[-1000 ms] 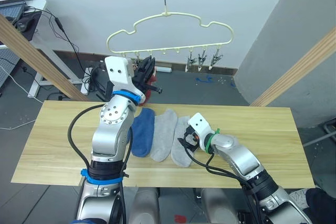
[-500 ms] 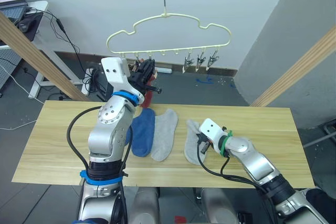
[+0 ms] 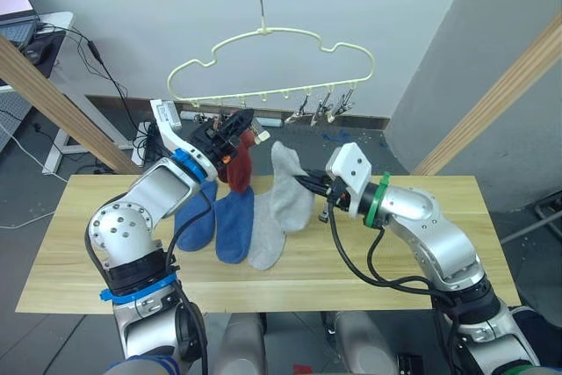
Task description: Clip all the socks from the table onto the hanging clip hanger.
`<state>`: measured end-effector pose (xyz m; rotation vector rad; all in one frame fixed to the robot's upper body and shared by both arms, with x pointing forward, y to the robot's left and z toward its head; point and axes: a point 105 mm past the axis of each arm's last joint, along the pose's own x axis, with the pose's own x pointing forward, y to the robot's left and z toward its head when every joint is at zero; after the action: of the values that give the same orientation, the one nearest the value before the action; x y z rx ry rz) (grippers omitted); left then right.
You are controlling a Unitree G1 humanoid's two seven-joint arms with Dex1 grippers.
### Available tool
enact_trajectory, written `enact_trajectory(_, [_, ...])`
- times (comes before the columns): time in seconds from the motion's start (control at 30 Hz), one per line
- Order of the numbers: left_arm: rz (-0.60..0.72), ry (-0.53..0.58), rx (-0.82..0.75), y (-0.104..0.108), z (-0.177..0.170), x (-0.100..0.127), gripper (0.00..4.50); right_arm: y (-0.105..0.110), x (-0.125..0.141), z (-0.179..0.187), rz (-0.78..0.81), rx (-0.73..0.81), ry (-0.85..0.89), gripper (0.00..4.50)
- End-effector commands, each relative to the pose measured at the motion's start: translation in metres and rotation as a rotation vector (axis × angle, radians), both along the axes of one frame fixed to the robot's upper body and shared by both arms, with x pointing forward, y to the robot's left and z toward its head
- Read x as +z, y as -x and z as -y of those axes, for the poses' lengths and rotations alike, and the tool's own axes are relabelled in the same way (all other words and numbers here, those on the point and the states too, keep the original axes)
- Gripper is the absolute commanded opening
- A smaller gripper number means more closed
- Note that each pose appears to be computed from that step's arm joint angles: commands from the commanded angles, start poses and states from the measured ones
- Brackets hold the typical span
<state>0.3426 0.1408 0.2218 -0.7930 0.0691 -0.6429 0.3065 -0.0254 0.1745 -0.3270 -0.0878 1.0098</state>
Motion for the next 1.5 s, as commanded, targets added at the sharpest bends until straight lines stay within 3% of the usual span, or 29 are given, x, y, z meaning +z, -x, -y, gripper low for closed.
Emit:
enact_trajectory(0.03, [-0.020, 0.001, -0.012, 0.003, 0.004, -0.002, 0.00, 0.004, 0.016, -0.010, 0.042, 0.031, -0.034, 0.01])
enact_trajectory(0.27, [-0.012, 0.041, 0.007, 0.000, 0.005, 0.006, 0.00, 0.001, 0.014, -0.015, 0.021, 0.040, -0.044, 0.01])
enact_trajectory(0.47, [-0.009, 0.043, 0.006, -0.002, 0.007, 0.007, 0.00, 0.000, -0.004, -0.012, -0.010, 0.039, -0.009, 0.01])
enact_trajectory(0.83, [0.001, 0.014, -0.041, 0.004, 0.013, 0.006, 0.00, -0.013, 0.018, -0.017, 0.043, 0.007, -0.090, 0.01])
enact_trajectory(1.17, [0.064, -0.025, -0.022, 0.002, 0.011, 0.012, 0.00, -0.015, 0.018, -0.016, 0.047, -0.006, -0.099, 0.01])
enact_trajectory(1.2, [0.077, -0.018, -0.028, 0.003, 0.011, 0.014, 0.69, -0.015, 0.017, -0.017, 0.047, -0.007, -0.098, 0.00])
enact_trajectory(1.3, [0.090, -0.026, -0.030, 0.005, 0.011, 0.016, 1.53, -0.015, 0.015, -0.018, 0.046, -0.011, -0.099, 0.00])
enact_trajectory(1.4, [0.089, -0.124, -0.019, 0.007, 0.011, 0.008, 2.53, -0.017, 0.013, -0.019, 0.037, -0.022, -0.107, 0.00])
enact_trajectory(1.47, [0.086, -0.193, -0.027, 0.010, 0.013, 0.000, 2.53, -0.019, 0.009, -0.018, -0.007, -0.055, -0.152, 0.00])
enact_trajectory(1.5, [0.093, -0.305, -0.030, 0.014, 0.016, -0.008, 2.55, -0.019, 0.007, -0.018, -0.026, -0.065, -0.166, 0.26])
